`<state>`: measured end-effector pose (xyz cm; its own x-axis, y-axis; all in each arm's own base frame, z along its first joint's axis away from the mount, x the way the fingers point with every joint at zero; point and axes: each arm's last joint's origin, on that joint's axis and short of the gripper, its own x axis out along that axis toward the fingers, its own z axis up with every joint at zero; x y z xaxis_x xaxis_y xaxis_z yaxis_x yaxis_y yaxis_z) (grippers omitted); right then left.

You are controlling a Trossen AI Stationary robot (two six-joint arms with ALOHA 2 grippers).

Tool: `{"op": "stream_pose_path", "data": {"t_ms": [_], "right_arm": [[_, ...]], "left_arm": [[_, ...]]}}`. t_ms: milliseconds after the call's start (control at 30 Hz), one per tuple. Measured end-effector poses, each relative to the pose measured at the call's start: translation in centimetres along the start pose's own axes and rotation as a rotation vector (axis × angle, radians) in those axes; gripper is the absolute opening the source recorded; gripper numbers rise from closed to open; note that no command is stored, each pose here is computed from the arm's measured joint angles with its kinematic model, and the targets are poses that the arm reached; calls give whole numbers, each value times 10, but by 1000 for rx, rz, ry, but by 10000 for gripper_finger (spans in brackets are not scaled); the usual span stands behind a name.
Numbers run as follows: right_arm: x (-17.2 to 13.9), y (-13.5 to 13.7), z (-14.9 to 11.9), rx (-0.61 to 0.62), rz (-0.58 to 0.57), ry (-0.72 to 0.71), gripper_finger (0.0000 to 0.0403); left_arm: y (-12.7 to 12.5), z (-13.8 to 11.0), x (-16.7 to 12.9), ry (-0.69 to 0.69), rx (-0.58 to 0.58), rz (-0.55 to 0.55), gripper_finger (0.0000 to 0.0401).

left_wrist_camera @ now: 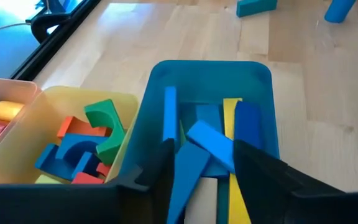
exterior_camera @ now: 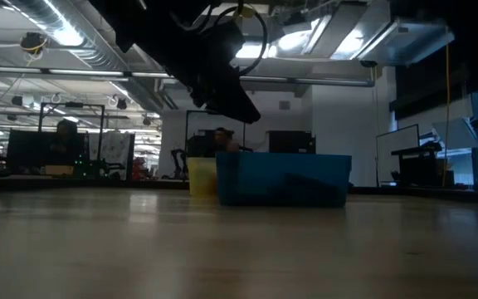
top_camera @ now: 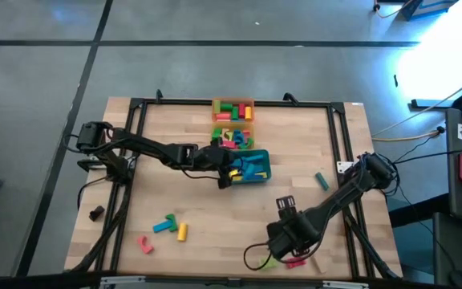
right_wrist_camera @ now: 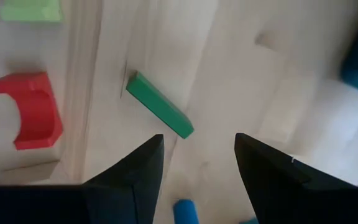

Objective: Sort blocks by size
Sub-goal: Put the green rectangular block into the blue bin

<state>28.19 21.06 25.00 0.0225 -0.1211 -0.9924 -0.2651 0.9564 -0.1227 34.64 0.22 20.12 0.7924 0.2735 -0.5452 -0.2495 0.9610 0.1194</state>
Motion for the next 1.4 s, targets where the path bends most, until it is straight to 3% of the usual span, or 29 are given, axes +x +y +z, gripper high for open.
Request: {"op": "stream_pose_path", "data": {"t_ms": [267,467,700,800,1033,1400], "right_arm": [[50,7,-4,-73,94,11,200],[71,8,-10,-102,130,17,200],[95,7,-17,-125,124,11,198],[106,7,-19,-124,133,-12,178],[106,0,-16,-102,132,-23,63],[79,-51,23,-126,-17,-166,67]], "left_arm": [[-1,0,0,3,-77,-1,162],[-1,0,0,4,-146,-1,158],[0,0,-2,5,-136,-1,157],[-2,2,-8,12,-84,-9,157],[-18,5,-50,76,-2,-103,157],[-51,-16,-123,308,12,-257,157]]}}
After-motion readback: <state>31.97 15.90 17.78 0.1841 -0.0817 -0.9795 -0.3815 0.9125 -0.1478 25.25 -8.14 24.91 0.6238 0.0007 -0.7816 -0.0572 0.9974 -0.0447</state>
